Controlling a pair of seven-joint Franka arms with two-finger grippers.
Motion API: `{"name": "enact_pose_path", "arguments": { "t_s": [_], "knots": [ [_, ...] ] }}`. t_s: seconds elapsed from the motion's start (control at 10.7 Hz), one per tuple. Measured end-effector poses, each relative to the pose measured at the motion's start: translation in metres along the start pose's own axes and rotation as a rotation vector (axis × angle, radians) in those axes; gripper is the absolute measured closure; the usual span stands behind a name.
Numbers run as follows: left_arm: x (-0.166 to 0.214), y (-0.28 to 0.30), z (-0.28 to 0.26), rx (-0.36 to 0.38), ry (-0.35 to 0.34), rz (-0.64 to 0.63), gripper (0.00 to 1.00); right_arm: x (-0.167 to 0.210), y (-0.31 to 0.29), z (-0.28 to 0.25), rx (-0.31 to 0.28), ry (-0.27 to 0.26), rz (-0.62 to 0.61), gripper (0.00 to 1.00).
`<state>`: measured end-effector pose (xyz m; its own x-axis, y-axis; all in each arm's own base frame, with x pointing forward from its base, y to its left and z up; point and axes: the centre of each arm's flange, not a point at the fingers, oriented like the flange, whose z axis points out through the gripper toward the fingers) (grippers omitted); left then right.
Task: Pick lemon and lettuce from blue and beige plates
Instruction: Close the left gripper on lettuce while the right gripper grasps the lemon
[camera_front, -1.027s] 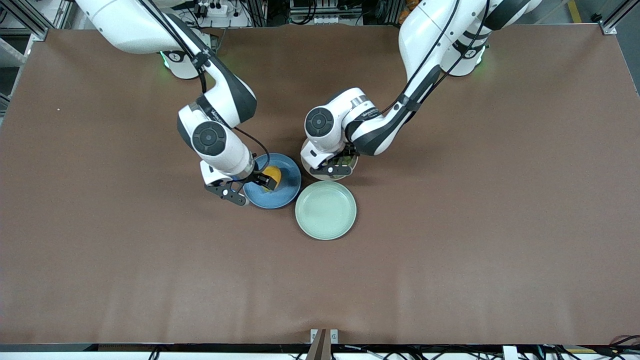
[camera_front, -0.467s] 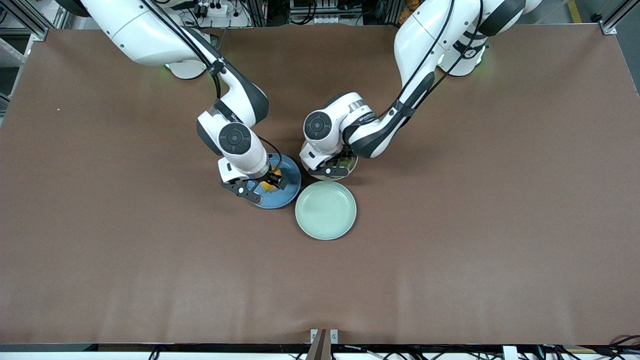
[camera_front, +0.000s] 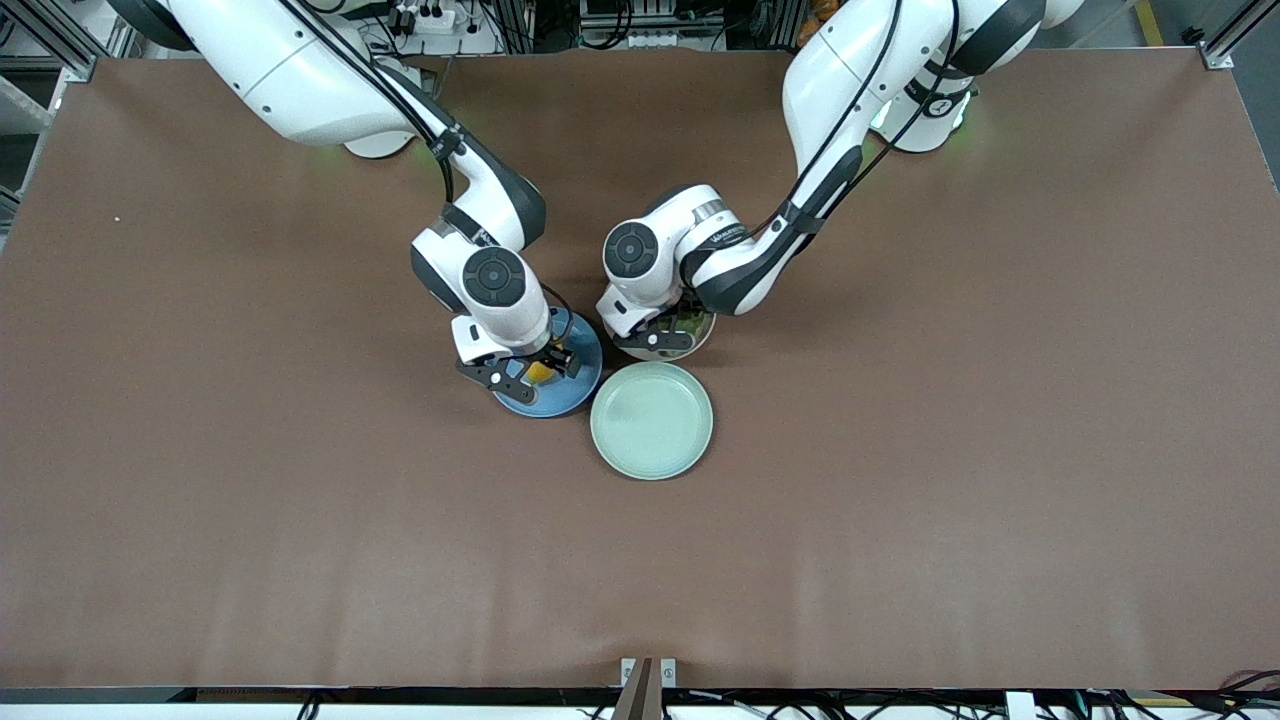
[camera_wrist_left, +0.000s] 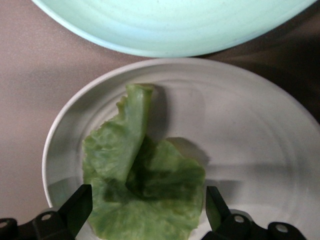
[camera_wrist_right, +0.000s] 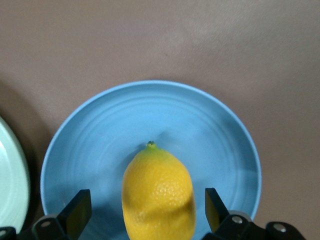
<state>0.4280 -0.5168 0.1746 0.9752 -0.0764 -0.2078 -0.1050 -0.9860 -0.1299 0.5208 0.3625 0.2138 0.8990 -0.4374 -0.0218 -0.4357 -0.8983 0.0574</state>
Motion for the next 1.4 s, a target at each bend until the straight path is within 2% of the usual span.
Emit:
{"name": "enact_pose_path", "arguments": {
  "t_s": [0.19, 0.47, 0.56, 0.65, 0.84, 0.93, 1.03, 1.12, 1.21, 1.31, 1.4],
  "knots": [
    [0.001, -0.001, 0.000, 0.001, 0.000, -0.001, 0.00, -0.010, 0.000, 0.017, -0.018, 0.021, 0.001, 0.00],
    [0.001, -0.001, 0.004, 0.005, -0.002, 0.000, 0.01, -0.019, -0.001, 0.032, -0.035, 0.025, -0.005, 0.00],
    [0.001, -0.001, 0.003, 0.003, -0.001, -0.005, 0.06, -0.020, -0.001, 0.034, -0.038, 0.028, -0.007, 0.00],
    [0.001, 0.000, 0.002, 0.001, 0.001, -0.014, 0.13, -0.021, -0.001, 0.035, -0.041, 0.037, -0.006, 0.00],
    [0.001, 0.002, -0.001, -0.005, 0.005, -0.035, 0.39, -0.022, -0.001, 0.041, -0.050, 0.056, -0.007, 0.02],
    [0.002, 0.003, -0.002, -0.007, 0.007, -0.052, 0.57, -0.023, -0.002, 0.042, -0.043, 0.061, -0.011, 0.09],
    [0.002, 0.003, -0.003, -0.008, 0.009, -0.071, 0.67, -0.023, -0.003, 0.041, -0.042, 0.063, -0.014, 0.12],
    [0.002, 0.004, -0.004, -0.010, 0.010, -0.090, 0.81, -0.024, -0.004, 0.040, -0.039, 0.063, -0.016, 0.27],
    [0.002, 0.005, -0.006, -0.011, 0.011, -0.100, 0.89, -0.026, -0.005, 0.040, -0.039, 0.062, -0.020, 0.41],
    [0.000, 0.007, -0.005, -0.010, 0.012, -0.105, 0.94, -0.026, -0.005, 0.040, -0.039, 0.063, -0.021, 0.42],
    [-0.003, 0.009, -0.005, -0.009, 0.013, -0.113, 0.94, -0.027, -0.005, 0.040, -0.039, 0.063, -0.022, 0.42]
  ]
}}
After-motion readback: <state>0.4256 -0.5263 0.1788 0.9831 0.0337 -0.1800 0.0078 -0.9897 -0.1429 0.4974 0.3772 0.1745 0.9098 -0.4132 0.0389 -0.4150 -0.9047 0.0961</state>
